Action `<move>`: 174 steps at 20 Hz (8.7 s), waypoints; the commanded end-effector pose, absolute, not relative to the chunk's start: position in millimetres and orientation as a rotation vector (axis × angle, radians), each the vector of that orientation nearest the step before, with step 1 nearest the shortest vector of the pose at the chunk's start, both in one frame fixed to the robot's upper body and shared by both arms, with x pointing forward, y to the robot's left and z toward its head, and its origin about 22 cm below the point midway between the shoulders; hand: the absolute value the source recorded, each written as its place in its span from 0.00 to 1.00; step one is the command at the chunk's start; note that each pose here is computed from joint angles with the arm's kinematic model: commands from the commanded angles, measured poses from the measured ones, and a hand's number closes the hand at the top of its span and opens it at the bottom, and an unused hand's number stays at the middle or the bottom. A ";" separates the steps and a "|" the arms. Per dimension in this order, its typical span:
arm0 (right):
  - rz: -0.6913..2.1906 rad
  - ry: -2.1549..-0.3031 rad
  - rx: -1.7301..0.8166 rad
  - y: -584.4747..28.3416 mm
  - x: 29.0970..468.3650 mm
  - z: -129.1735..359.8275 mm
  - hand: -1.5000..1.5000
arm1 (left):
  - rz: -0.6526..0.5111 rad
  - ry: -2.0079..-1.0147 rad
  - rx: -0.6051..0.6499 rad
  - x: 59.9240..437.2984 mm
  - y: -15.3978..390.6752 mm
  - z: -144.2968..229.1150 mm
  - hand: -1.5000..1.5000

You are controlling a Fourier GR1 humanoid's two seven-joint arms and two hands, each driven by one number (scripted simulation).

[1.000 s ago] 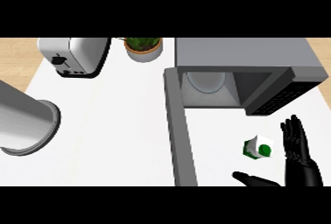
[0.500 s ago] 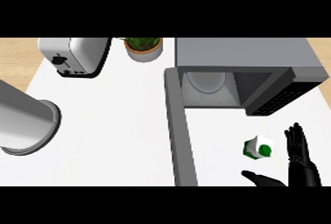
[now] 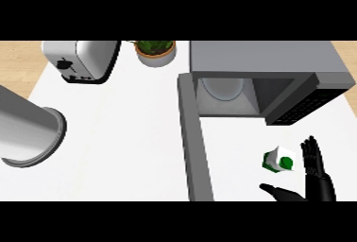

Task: Pick up the milk, place it into the microwave and close the microwave

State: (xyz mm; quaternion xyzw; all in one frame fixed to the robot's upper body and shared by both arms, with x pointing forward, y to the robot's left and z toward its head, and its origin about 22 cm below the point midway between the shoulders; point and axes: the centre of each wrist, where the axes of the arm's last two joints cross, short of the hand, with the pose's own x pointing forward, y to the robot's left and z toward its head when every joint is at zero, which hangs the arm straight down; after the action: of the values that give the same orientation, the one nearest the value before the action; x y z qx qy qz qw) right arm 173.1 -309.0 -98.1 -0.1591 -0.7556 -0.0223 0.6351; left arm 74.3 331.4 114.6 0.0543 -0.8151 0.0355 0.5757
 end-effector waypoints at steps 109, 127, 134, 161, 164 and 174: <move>0.565 -1.848 -1.052 -218.4 441.9 37.8 0.00 | -0.050 -1.915 -0.001 110.3 360.7 109.5 0.00; 0.345 -1.960 -0.462 -197.6 435.7 23.1 0.00 | -0.202 -1.922 -0.216 136.9 333.5 94.0 0.00; 0.244 -1.890 -0.273 -203.3 414.4 -14.7 0.00 | -0.227 -1.904 -0.258 148.2 301.9 104.4 1.00; 0.125 -1.829 0.020 -290.1 259.3 -130.2 0.00 | -0.434 -1.774 -0.396 200.5 196.6 89.1 1.00; 0.146 -1.841 0.015 -300.6 265.4 -110.0 0.00 | -0.573 -1.795 -0.379 220.1 169.2 98.8 1.00; 0.165 -1.901 0.011 -346.0 205.5 -85.6 0.00 | -0.767 -1.647 -0.398 264.0 100.0 19.2 1.00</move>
State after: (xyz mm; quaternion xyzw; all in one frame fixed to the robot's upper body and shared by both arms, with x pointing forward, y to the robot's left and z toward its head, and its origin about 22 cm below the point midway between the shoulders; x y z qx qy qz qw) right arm 220.6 -329.7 -98.2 0.0033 -0.8062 0.0567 0.5889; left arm 244.6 121.7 44.3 -0.1831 -0.7276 -0.2934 0.5925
